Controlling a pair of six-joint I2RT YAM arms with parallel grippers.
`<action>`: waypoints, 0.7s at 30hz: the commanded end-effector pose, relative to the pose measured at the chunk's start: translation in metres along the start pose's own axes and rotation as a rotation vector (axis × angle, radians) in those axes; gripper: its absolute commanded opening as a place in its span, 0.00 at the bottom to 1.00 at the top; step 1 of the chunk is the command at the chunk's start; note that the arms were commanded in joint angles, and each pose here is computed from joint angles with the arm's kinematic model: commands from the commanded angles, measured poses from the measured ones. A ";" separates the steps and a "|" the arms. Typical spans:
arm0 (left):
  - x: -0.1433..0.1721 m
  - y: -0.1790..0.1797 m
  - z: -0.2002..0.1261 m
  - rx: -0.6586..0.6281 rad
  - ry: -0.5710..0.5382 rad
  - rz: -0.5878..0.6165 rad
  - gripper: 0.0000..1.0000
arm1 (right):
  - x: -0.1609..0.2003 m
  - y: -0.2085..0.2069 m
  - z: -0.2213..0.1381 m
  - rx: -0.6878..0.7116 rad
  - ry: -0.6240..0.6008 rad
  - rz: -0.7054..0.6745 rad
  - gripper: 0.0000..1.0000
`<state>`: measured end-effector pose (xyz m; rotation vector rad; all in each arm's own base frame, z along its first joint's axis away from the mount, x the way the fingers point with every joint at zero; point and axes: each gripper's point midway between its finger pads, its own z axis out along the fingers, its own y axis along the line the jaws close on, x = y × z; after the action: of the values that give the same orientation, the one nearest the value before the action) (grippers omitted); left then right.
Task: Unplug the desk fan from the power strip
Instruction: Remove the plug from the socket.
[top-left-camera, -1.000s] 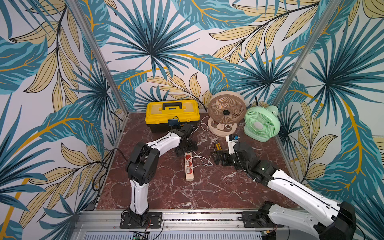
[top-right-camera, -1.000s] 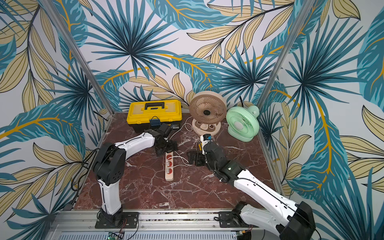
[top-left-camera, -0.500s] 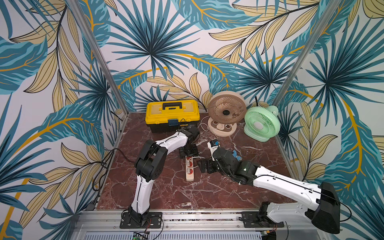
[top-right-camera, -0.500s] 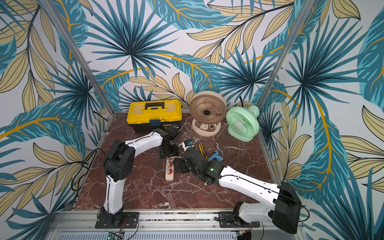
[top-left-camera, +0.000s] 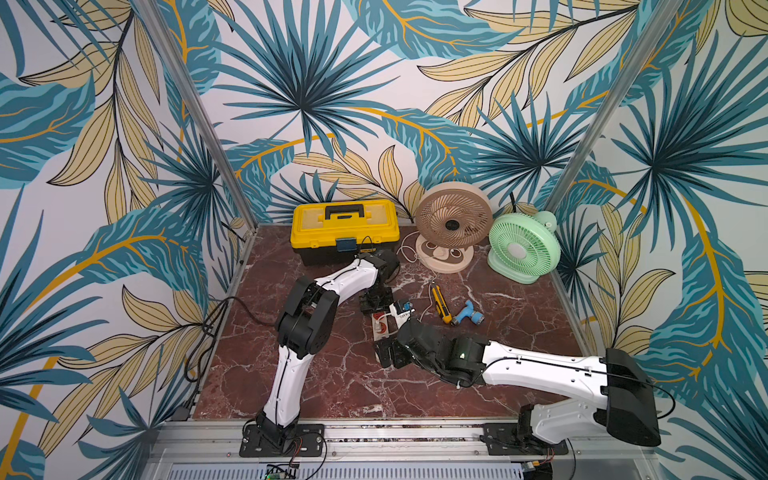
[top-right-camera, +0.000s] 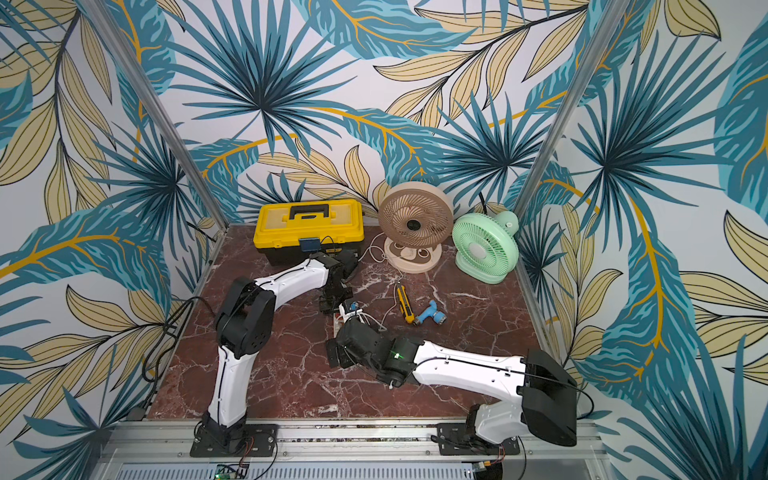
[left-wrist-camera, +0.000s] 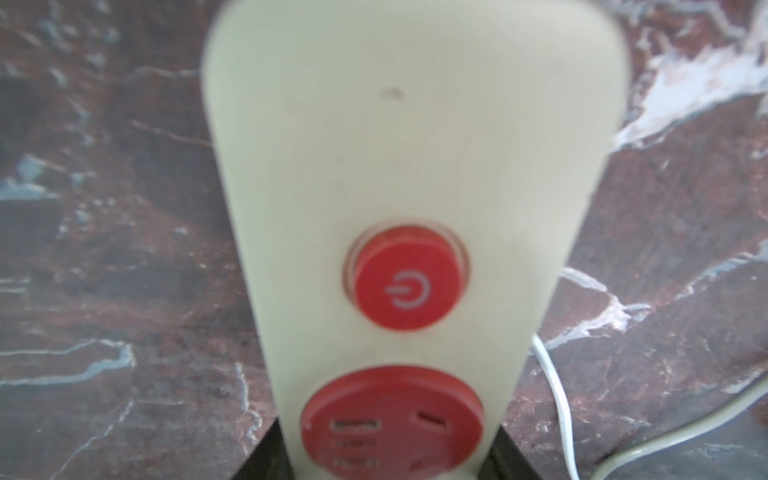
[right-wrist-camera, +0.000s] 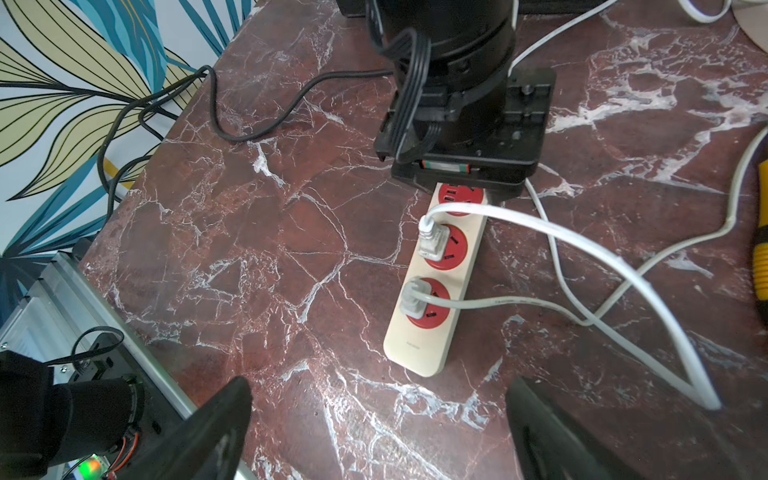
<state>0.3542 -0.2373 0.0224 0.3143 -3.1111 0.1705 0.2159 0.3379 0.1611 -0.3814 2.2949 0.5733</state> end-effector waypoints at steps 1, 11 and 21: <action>0.010 0.015 0.038 -0.068 0.065 -0.066 0.00 | 0.010 -0.009 0.011 0.051 -0.006 0.025 0.97; 0.012 0.015 0.051 -0.063 0.088 -0.058 0.00 | 0.031 -0.007 0.044 0.124 0.065 0.047 0.87; 0.015 0.021 0.061 -0.089 0.098 -0.061 0.00 | 0.041 -0.008 0.062 0.207 0.154 0.020 0.65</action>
<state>0.3547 -0.2358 0.0204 0.3260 -3.1126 0.1552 0.2286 0.3655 0.0987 -0.3174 2.4431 0.3941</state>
